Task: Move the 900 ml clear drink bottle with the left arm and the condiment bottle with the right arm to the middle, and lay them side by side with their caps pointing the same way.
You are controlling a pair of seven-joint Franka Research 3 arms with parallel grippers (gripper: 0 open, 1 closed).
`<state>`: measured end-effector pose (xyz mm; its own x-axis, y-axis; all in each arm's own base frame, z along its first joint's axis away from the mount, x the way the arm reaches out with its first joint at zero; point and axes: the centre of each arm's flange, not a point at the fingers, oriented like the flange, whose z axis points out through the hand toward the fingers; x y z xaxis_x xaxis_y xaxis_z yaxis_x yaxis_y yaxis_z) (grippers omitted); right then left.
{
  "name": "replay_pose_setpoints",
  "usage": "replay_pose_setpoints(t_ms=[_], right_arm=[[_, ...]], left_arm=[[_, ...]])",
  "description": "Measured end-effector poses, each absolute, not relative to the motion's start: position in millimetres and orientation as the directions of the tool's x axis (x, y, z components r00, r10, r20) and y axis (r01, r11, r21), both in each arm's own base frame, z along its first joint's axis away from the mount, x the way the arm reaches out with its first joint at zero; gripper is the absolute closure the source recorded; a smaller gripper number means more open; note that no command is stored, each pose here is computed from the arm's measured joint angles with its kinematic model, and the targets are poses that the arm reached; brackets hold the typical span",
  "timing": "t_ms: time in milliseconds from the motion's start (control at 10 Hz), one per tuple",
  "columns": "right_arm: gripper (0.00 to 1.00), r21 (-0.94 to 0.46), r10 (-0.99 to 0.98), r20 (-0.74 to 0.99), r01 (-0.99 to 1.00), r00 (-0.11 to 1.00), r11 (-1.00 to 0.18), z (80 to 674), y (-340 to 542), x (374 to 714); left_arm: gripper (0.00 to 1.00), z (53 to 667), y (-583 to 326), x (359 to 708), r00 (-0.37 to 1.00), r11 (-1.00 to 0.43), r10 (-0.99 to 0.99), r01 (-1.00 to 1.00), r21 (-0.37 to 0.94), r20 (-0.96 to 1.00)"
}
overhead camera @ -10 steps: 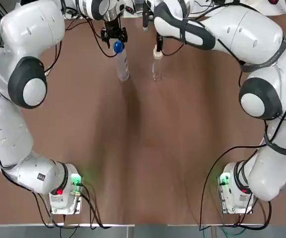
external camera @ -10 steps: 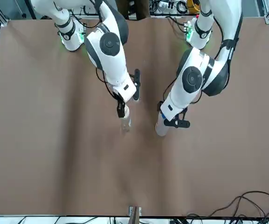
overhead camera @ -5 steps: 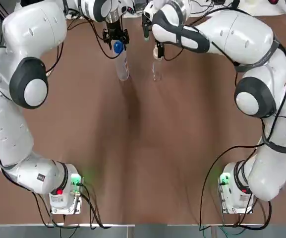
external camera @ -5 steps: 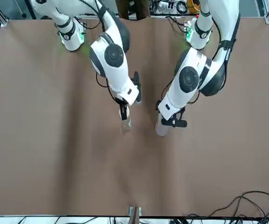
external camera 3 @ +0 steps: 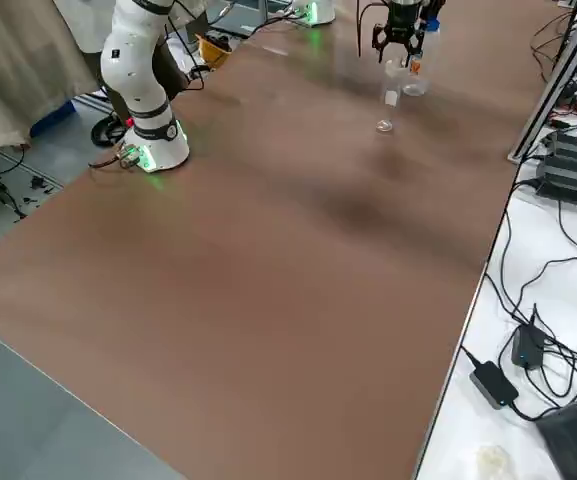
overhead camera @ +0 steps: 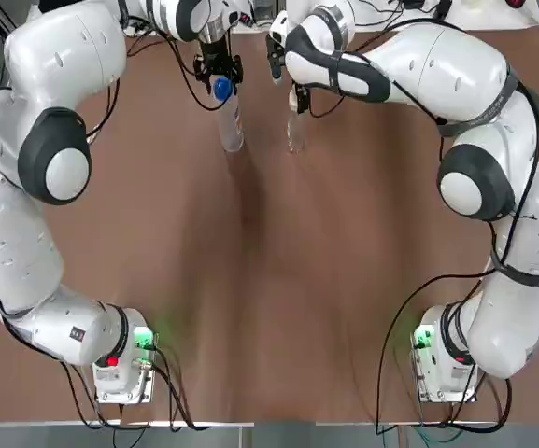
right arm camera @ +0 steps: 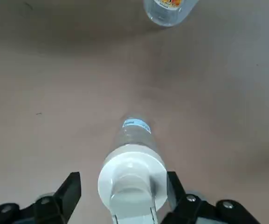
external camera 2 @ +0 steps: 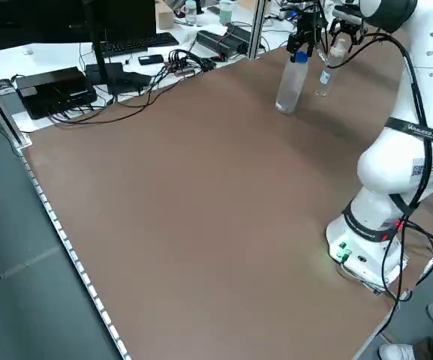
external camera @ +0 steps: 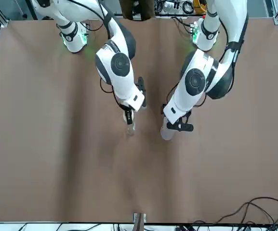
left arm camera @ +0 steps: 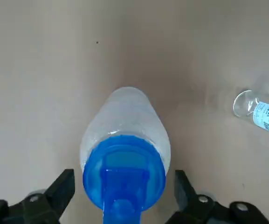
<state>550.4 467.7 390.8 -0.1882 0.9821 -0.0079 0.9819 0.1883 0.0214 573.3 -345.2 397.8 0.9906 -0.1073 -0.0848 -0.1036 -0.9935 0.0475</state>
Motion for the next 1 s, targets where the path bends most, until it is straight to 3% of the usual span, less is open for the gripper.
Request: replay_pose_setpoints(t_ms=[300,400,500,600,700,1000], right_arm=[[0.22,0.025,0.982,-0.006,0.982,-0.188,0.188,393.1,468.2,550.6],[0.31,0.027,0.982,-0.005,0.982,-0.188,0.188,393.5,468.2,550.9],[0.50,0.030,0.983,-0.001,0.982,-0.186,0.186,397.1,467.9,551.5],[0.55,0.029,0.982,-0.002,0.982,-0.187,0.187,400.4,468.0,550.5],[0.67,0.031,0.982,-0.002,0.982,-0.187,0.187,400.2,468.2,550.7],[0.66,0.031,0.989,0.000,0.988,-0.149,0.149,400.3,468.1,550.8]], left_arm=[[0.19,397.8,-345.2,573.3,0.991,-0.993,-0.108,-0.104,0.048,-0.085],[0.22,397.8,-345.1,573.4,0.991,-0.993,-0.108,-0.104,0.048,-0.085],[0.30,399.5,-344.1,574.1,0.991,-0.994,-0.108,-0.105,0.044,-0.081],[0.30,401.1,-343.3,574.9,0.991,-0.994,-0.106,-0.103,0.045,-0.078],[0.33,401.1,-343.7,574.8,0.991,-0.994,-0.106,-0.102,0.045,-0.077],[0.33,403.1,-344.1,575.9,0.997,-0.999,-0.016,-0.013,0.042,-0.075]])
